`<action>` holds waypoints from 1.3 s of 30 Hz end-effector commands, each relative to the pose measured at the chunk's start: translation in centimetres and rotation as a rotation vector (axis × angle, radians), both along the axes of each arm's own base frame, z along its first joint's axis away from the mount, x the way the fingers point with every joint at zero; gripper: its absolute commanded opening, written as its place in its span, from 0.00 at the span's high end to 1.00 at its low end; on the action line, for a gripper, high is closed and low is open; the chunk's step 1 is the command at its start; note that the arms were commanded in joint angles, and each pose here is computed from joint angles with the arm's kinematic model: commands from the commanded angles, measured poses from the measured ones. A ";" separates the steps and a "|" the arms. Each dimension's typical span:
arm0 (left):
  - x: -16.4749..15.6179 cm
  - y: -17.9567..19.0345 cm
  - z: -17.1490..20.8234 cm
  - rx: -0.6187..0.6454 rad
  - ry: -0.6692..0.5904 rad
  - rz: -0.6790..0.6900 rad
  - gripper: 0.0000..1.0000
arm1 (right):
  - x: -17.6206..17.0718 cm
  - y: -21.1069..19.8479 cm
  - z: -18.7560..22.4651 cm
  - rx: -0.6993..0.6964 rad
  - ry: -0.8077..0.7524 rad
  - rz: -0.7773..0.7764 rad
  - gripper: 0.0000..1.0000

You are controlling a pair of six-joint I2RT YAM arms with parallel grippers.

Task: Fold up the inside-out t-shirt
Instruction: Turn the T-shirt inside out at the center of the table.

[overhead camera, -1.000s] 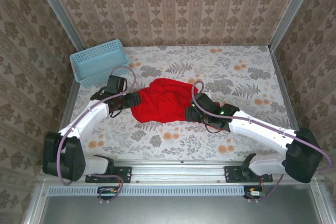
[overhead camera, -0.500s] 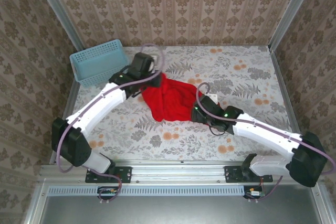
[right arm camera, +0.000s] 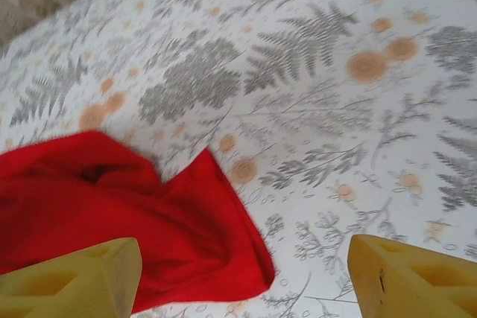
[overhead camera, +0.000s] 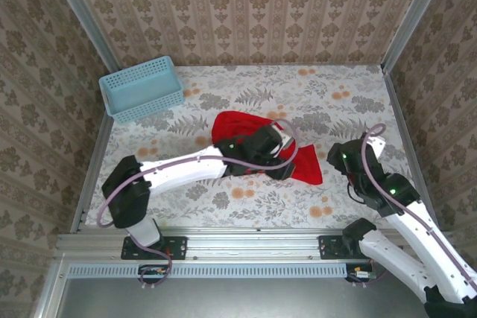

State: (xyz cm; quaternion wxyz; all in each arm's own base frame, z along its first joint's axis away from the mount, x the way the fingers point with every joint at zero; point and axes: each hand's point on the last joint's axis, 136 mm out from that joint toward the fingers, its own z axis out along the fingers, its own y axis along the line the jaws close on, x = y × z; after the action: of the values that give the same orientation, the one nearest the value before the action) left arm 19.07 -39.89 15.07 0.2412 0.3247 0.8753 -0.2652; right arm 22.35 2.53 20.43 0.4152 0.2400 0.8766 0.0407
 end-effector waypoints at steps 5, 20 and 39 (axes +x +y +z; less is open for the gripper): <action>6.7 9.2 1.1 -0.105 0.066 0.349 0.35 | 4.7 10.3 -1.8 0.015 0.060 0.393 0.26; 10.2 4.4 -2.5 -0.106 0.255 0.487 0.43 | 8.4 15.1 -7.4 -0.050 0.192 0.561 0.35; 6.7 4.9 -3.9 -0.204 0.245 0.388 1.00 | 10.3 17.8 -11.5 -0.042 0.281 0.669 0.34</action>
State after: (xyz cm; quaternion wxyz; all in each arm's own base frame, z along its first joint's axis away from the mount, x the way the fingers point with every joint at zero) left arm 26.33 -33.97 8.29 0.1791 0.0638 0.9367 -0.2940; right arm 31.59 19.64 7.96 0.2505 -0.0601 0.9604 0.1059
